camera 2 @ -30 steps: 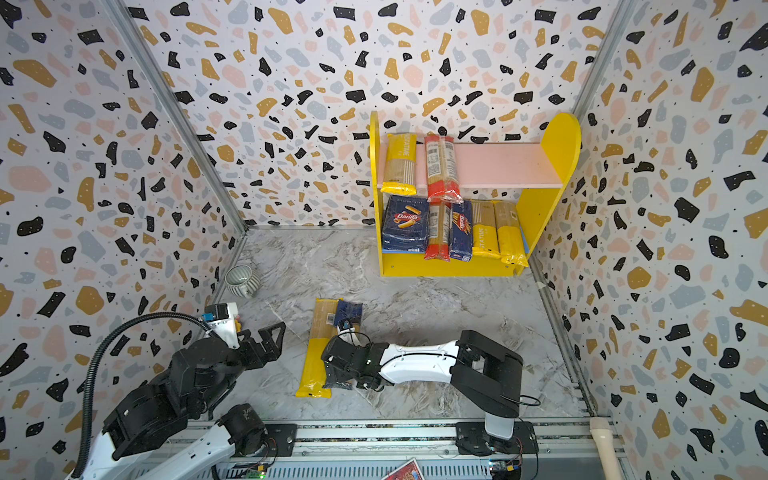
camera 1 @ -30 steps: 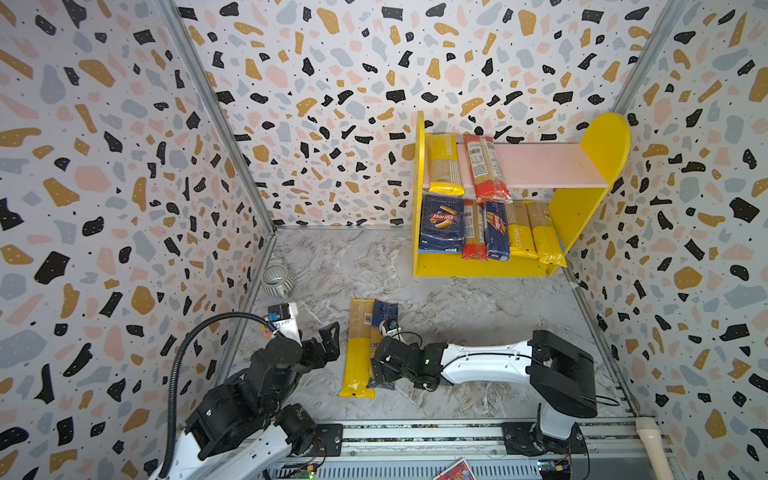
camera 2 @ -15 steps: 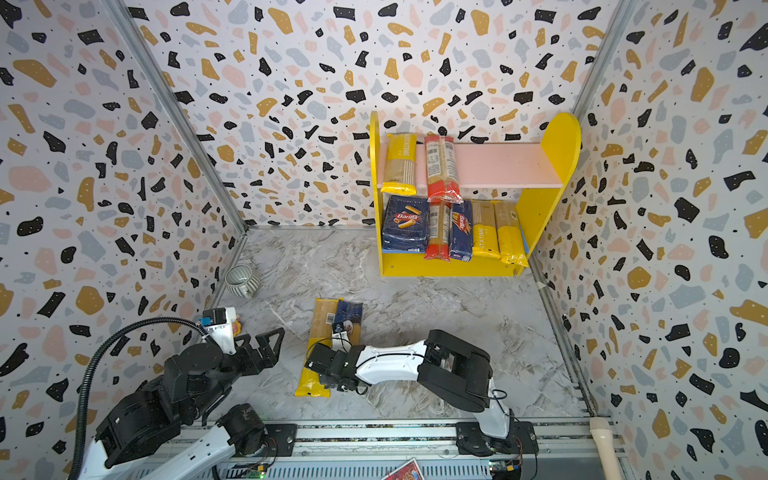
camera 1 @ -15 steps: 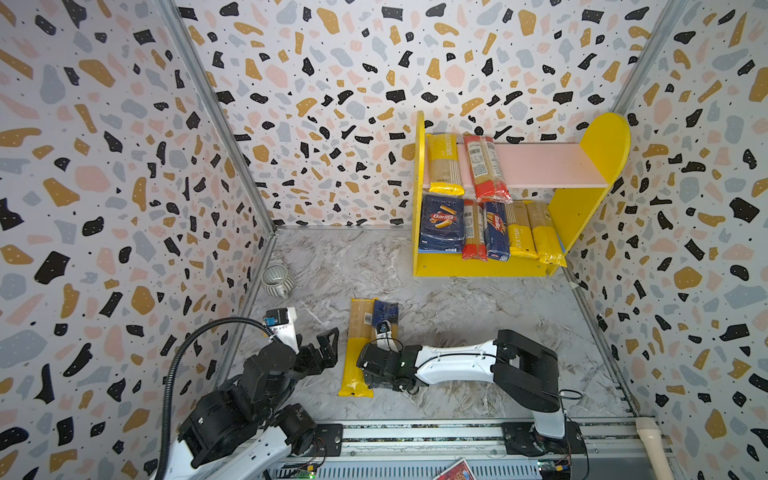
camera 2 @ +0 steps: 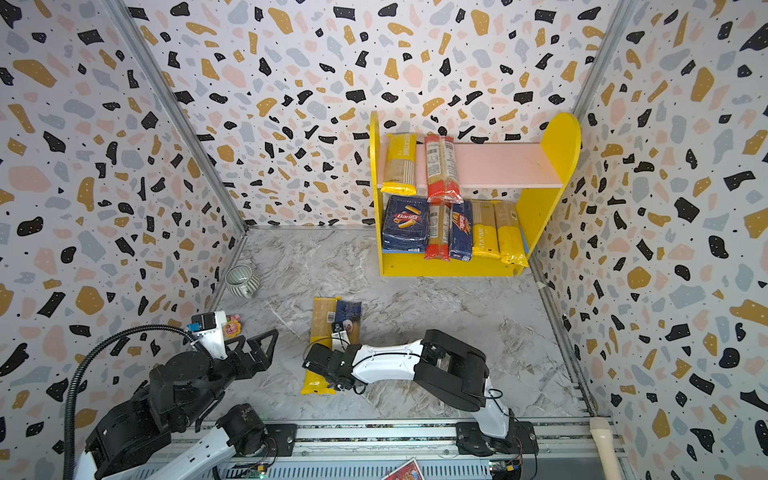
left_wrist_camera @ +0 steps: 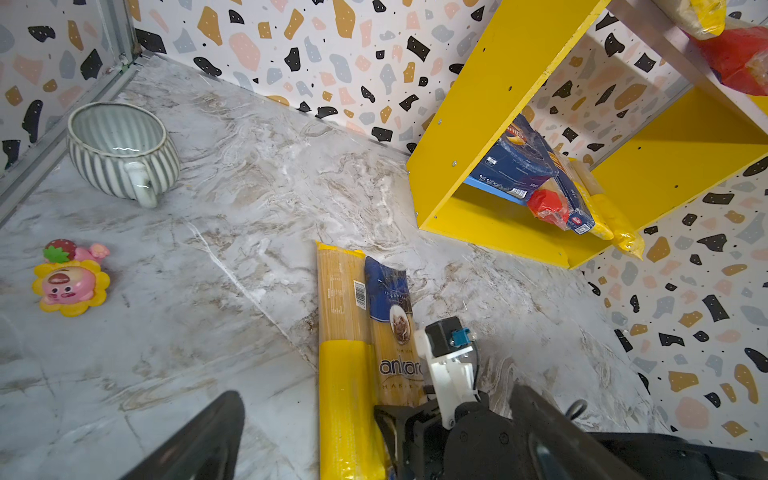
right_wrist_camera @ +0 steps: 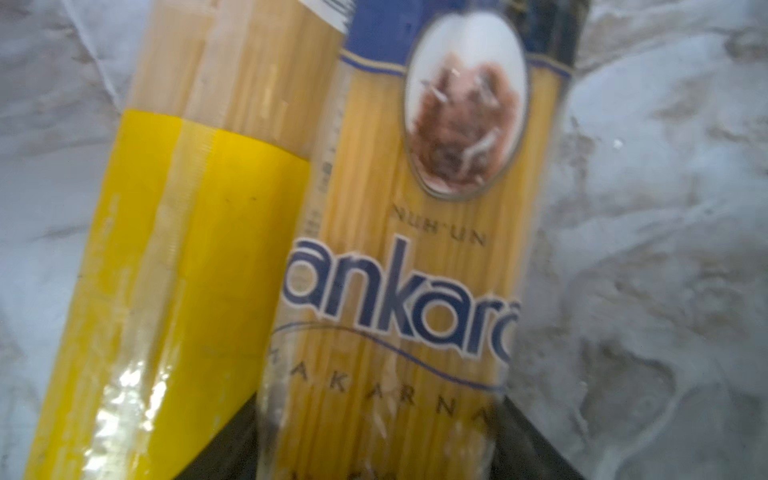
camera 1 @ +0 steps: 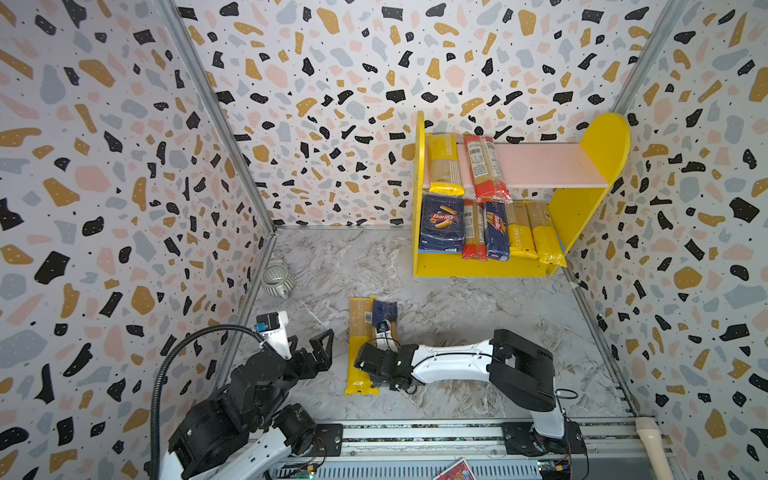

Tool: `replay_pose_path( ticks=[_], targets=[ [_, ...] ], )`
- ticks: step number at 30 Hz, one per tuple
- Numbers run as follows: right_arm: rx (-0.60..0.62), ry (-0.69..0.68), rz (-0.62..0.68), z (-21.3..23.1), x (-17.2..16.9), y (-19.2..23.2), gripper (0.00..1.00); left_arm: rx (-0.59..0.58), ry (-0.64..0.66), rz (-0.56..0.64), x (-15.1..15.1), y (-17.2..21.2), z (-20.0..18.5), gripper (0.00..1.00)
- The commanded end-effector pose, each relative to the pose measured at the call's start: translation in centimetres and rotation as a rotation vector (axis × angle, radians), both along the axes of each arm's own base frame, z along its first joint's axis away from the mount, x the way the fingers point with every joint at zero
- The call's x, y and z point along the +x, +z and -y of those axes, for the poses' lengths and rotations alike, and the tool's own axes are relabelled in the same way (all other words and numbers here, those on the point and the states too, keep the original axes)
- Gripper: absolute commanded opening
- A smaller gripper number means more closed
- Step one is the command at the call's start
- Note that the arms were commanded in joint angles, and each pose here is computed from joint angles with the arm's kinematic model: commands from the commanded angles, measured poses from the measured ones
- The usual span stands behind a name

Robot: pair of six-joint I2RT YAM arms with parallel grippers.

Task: Place and organize the pasta boxes and bags onto the shelf
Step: 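Drag the Ankara bag with the right gripper away from the yellow-banded bag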

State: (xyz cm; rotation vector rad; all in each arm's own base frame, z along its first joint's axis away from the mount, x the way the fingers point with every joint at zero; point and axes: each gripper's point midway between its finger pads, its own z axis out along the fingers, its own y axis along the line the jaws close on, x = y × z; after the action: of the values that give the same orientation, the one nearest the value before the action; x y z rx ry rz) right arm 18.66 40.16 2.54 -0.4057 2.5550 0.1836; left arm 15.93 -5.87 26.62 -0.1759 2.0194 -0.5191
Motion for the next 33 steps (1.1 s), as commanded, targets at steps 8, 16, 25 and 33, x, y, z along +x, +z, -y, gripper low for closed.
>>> replay_pose_path(
  ticks=[8, 16, 25, 33],
  targets=[
    [-0.412, 0.004, -0.158, 13.5, -2.5, -6.7, 0.36, 0.027, 0.013, 0.015, 0.2, 0.3, -0.4, 1.00],
    [-0.076, 0.066, -0.215, 12.8, -2.0, -3.7, 0.15, 0.040, 0.032, 0.006, 0.3, 0.2, -0.7, 1.00],
    [0.488, 0.185, -0.196, 13.5, -0.9, 6.1, 0.05, 0.067, 0.058, -0.006, 1.2, 0.5, -0.4, 1.00],
    [0.742, 0.253, -0.175, 15.8, -2.0, 11.9, 0.02, 0.080, 0.080, -0.005, 2.9, 1.3, 0.7, 1.00]
  ],
)
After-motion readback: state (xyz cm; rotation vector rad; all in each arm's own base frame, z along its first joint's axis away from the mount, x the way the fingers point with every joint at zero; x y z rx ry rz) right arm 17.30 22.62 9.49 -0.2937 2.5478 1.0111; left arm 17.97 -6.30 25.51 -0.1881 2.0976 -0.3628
